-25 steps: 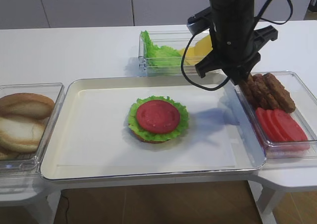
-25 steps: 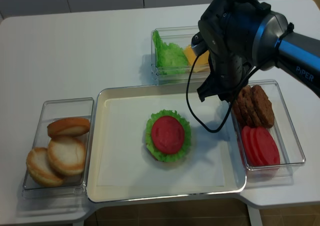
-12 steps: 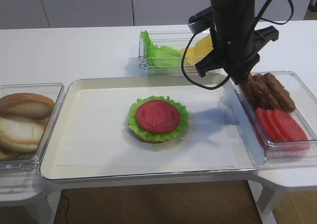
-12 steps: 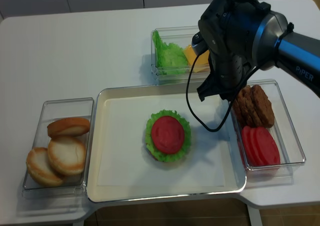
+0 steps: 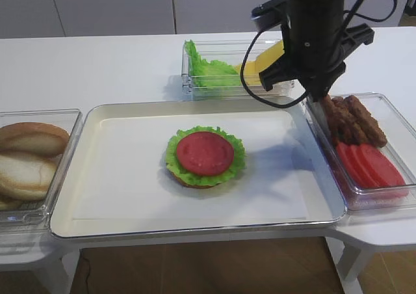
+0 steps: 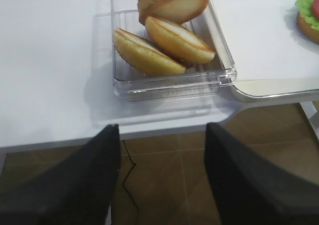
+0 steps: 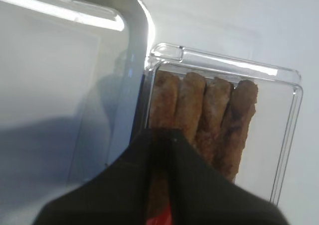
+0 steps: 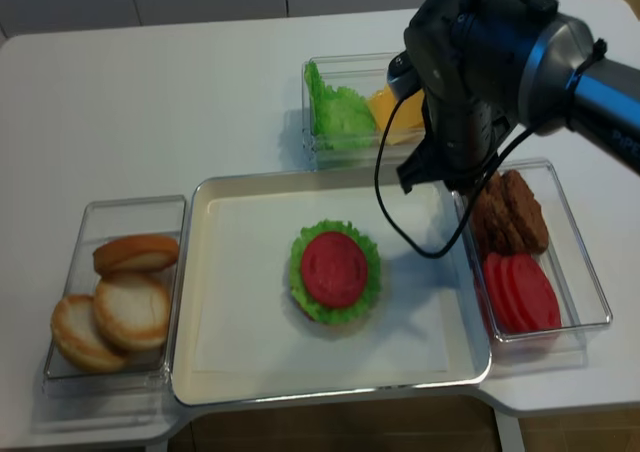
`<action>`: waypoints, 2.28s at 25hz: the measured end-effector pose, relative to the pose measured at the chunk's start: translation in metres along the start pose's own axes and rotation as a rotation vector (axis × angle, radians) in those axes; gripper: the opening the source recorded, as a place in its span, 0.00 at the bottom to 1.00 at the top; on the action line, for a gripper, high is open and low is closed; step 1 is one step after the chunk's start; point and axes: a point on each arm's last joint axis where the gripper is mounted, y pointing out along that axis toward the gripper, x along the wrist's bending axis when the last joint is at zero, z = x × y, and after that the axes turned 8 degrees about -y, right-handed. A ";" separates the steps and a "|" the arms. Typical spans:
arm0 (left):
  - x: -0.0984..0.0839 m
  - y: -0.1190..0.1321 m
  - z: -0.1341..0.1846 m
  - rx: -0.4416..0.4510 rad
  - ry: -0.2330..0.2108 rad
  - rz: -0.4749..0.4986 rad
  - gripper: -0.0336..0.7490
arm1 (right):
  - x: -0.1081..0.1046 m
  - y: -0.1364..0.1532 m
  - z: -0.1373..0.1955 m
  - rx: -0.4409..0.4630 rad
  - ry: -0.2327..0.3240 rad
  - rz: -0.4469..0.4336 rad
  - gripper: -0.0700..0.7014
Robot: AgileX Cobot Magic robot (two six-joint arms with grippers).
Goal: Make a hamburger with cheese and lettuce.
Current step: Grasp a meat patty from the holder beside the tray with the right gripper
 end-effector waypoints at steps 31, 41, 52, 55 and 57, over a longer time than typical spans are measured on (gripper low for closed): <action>0.000 0.000 0.000 0.000 0.000 0.000 0.56 | -0.004 -0.017 0.005 -0.037 0.056 -0.031 0.29; 0.000 0.000 0.000 0.000 0.000 0.000 0.56 | -0.001 -0.018 0.005 -0.033 0.025 -0.068 0.52; 0.000 0.000 0.000 0.000 0.000 0.000 0.56 | 0.001 -0.007 0.002 -0.010 0.018 -0.047 0.56; 0.000 0.000 0.000 0.000 0.000 0.000 0.56 | 0.005 0.002 0.000 0.014 0.013 -0.051 0.54; 0.000 0.000 0.000 0.000 0.000 0.000 0.56 | 0.007 0.004 0.000 0.019 0.013 -0.057 0.51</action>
